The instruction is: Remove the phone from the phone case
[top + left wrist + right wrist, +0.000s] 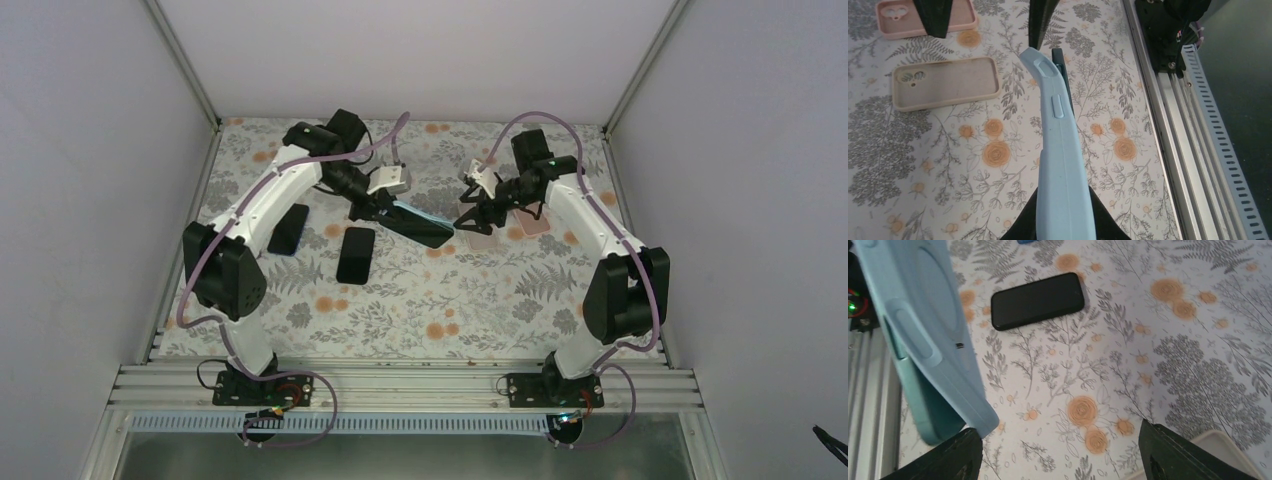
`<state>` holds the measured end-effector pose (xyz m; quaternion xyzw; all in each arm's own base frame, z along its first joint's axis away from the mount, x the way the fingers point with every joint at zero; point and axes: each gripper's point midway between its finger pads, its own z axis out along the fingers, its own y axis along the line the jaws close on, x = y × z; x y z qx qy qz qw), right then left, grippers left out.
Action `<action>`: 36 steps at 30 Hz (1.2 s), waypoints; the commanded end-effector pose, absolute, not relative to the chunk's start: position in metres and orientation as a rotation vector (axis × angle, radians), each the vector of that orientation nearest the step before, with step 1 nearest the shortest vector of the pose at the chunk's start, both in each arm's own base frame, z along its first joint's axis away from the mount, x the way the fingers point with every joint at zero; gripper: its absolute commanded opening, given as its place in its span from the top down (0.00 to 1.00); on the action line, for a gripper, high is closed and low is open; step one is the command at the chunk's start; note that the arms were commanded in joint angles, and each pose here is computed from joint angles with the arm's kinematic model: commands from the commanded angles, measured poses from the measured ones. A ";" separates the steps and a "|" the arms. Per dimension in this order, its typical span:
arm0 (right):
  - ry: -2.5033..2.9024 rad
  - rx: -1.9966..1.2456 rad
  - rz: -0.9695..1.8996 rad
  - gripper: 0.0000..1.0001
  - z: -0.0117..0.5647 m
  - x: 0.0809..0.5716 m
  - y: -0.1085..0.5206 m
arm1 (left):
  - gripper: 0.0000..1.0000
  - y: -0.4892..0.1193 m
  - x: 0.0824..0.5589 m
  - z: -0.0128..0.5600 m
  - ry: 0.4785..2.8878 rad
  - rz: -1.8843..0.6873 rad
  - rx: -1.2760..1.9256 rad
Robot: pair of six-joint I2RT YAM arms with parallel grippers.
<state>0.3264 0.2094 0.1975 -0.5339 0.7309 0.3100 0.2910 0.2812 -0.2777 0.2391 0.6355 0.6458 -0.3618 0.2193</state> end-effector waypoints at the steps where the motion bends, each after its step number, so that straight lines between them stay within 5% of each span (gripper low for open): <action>1: 1.928 -1.367 0.581 0.20 0.195 0.371 0.210 | 0.98 -0.315 0.225 0.298 1.478 -1.392 1.736; 6: 1.907 -1.383 0.594 0.20 0.199 0.368 0.218 | 0.98 -0.325 0.213 0.298 1.447 -1.426 1.767; 15: 1.700 -1.669 1.010 0.19 0.230 0.257 0.274 | 0.98 -0.332 0.232 0.288 1.490 -1.371 1.778; 23: 1.654 -1.704 1.237 0.21 0.234 0.226 0.300 | 0.98 -0.334 0.240 0.294 1.485 -1.341 1.765; 25: 1.677 -1.722 1.296 0.29 0.224 0.227 0.303 | 0.98 -0.332 0.244 0.295 1.500 -1.295 1.763; 28: 1.699 -1.716 1.340 0.68 0.221 0.227 0.304 | 0.97 -0.327 0.263 0.291 1.549 -1.135 1.738; 30: 1.713 -1.690 1.354 0.94 0.223 0.228 0.299 | 0.80 -0.321 0.279 0.290 1.589 -1.014 1.705; 32: 1.725 -1.645 1.355 0.96 0.227 0.234 0.293 | 0.22 -0.315 0.295 0.296 1.612 -0.913 1.654; 33: 1.744 -1.619 1.347 0.96 0.228 0.238 0.289 | 0.03 -0.312 0.300 0.302 1.611 -0.879 1.631; 36: 1.812 -1.521 1.293 0.96 0.230 0.259 0.274 | 0.00 -0.303 0.312 0.326 1.594 -0.745 1.569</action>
